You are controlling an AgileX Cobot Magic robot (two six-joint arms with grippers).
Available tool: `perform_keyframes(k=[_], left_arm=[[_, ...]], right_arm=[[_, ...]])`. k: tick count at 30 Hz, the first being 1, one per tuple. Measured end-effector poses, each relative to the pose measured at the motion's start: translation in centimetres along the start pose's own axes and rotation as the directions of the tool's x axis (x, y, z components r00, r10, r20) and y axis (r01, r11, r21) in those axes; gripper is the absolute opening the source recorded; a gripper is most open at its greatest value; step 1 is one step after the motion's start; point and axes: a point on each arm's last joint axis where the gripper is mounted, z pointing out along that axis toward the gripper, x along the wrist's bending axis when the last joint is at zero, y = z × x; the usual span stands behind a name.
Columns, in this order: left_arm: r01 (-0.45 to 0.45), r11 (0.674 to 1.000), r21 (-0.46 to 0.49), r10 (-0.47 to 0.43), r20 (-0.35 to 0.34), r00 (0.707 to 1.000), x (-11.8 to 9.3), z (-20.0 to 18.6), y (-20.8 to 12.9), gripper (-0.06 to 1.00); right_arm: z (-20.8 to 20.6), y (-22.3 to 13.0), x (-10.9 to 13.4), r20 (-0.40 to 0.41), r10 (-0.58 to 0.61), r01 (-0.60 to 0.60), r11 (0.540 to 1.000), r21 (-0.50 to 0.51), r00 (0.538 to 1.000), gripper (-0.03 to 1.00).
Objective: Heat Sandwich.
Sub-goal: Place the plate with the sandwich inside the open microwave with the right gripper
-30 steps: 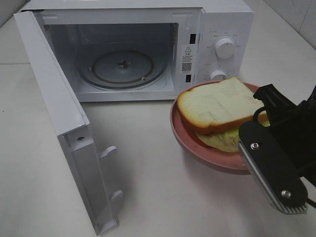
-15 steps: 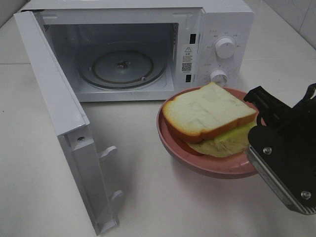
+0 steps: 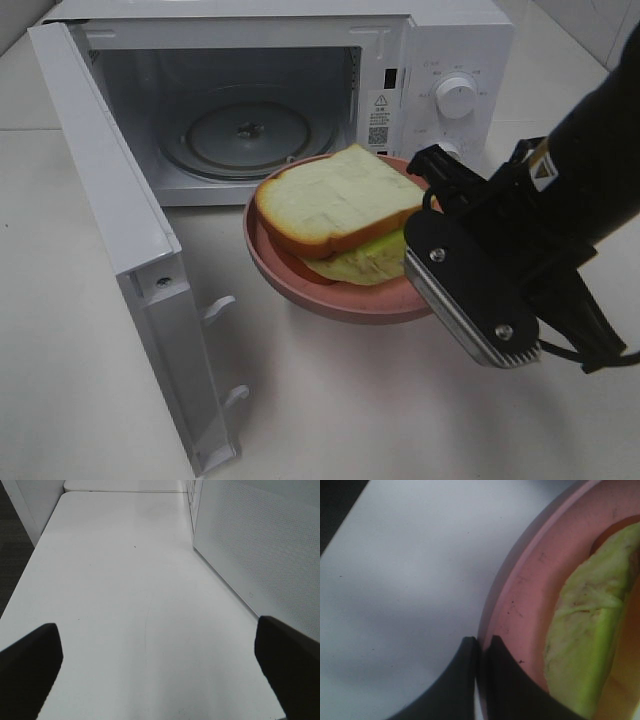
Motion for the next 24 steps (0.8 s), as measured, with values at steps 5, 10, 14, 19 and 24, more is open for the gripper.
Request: perform_keyframes(k=[5,10,14,19,24], left_arm=[[0.000,1.000,0.000,0.000,0.000,1.000,0.0,0.0,0.0,0.99],[0.000,1.000,0.000,0.000,0.000,1.000,0.0,0.0,0.0,0.99],[0.000,1.000,0.000,0.000,0.000,1.000,0.0,0.0,0.0,0.99],[0.000,1.000,0.000,0.000,0.000,1.000,0.0,0.0,0.0,0.99],[0.000,1.000,0.000,0.000,0.000,1.000,0.0,0.0,0.0,0.99]], right_arm=[[1.0,0.3,-2.2,0.004,-0.002,0.002,1.000,-0.023,1.000,0.04],[1.9,0.4,-4.4,0.020,-0.006,0.006,1.000,-0.030,1.000,0.04],[2.6,0.5,-6.1,0.024,-0.006,0.007,0.999,-0.035,1.000,0.04],[3.5,0.6,-8.0,0.034,-0.007,0.008,0.999,-0.035,0.999,0.04],[4.4,0.6,-9.4,0.035,-0.006,0.007,0.999,-0.036,0.999,0.04]])
